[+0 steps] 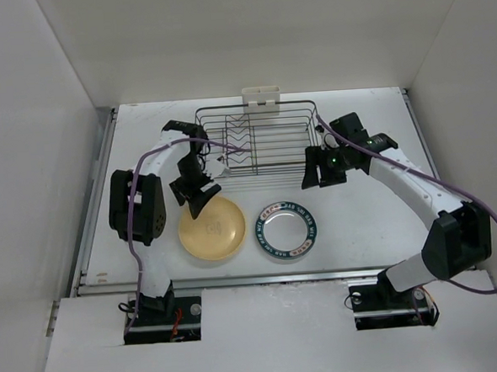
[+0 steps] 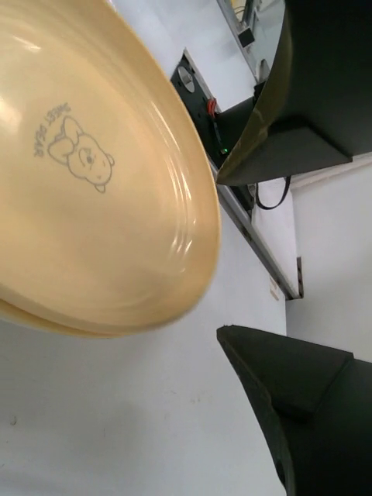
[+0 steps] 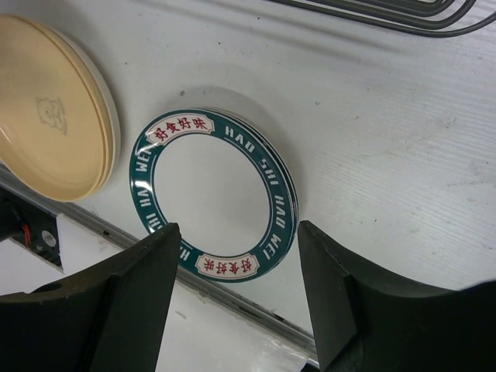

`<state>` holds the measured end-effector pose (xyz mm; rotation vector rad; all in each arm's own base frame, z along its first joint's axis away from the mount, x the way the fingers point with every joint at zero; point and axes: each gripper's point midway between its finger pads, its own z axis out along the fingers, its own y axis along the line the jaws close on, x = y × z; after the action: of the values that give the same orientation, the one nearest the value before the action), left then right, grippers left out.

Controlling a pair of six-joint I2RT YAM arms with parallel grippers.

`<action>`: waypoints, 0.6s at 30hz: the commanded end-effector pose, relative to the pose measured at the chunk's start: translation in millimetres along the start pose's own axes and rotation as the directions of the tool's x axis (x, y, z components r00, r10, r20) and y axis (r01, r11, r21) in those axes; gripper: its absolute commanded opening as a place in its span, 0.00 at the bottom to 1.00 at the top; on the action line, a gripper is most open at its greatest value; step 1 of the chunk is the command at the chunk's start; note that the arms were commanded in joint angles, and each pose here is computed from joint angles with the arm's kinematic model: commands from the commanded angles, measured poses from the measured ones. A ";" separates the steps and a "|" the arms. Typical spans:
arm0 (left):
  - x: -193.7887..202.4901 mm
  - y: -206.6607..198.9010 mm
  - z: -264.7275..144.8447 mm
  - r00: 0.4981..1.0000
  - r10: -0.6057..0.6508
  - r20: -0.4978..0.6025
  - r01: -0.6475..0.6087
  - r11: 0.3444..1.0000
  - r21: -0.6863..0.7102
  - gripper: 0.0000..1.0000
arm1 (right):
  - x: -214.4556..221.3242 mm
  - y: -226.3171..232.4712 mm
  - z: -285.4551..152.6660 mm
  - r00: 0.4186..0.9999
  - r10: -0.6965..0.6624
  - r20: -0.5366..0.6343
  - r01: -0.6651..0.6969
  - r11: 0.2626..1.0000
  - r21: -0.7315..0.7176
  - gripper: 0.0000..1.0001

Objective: Unload the plates from the dish rack

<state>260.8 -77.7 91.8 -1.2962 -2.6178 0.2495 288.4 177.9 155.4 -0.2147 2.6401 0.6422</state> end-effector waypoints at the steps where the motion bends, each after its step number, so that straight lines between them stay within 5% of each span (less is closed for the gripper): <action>1: 20.1 -20.0 -15.4 0.999 -0.010 -0.033 0.011 1.000 0.028 0.71 | -8.7 7.9 -5.6 0.998 -0.013 0.057 0.014 1.000 -0.019 0.68; 6: -4.6 -14.7 -64.4 0.972 -0.074 0.224 0.089 0.994 -0.056 0.71 | -34.2 -0.1 -28.5 0.981 0.013 0.193 -0.029 0.997 0.078 0.68; 9: -19.4 23.5 -109.5 0.831 -0.265 0.489 0.367 0.922 -0.125 0.71 | -64.4 -32.6 -69.2 0.907 0.059 0.418 -0.188 0.943 0.275 0.76; 11: -2.9 70.6 -161.6 0.631 -0.338 0.698 0.619 0.762 -0.190 0.78 | -79.9 -67.6 -109.4 0.806 0.050 0.590 -0.359 0.834 0.418 0.88; 13: 33.0 102.9 -190.1 0.413 -0.434 0.801 0.846 0.509 -0.160 0.88 | -81.4 -85.2 -149.9 0.678 0.056 0.733 -0.518 0.744 0.422 0.98; 14: 61.5 116.8 -205.8 0.309 -0.442 0.842 0.915 0.381 -0.136 0.91 | -77.6 -109.5 -176.1 0.598 -0.005 0.802 -0.617 0.636 0.464 1.00; 18: 139.9 141.5 -221.7 0.079 -0.434 0.897 0.992 -0.056 -0.115 1.00 | -53.8 -135.9 -246.7 0.387 -0.156 0.909 -0.790 0.451 0.414 1.00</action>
<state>354.9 82.2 267.1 0.3394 -3.7728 -0.5578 308.7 11.8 285.8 0.5988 1.9144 -0.1732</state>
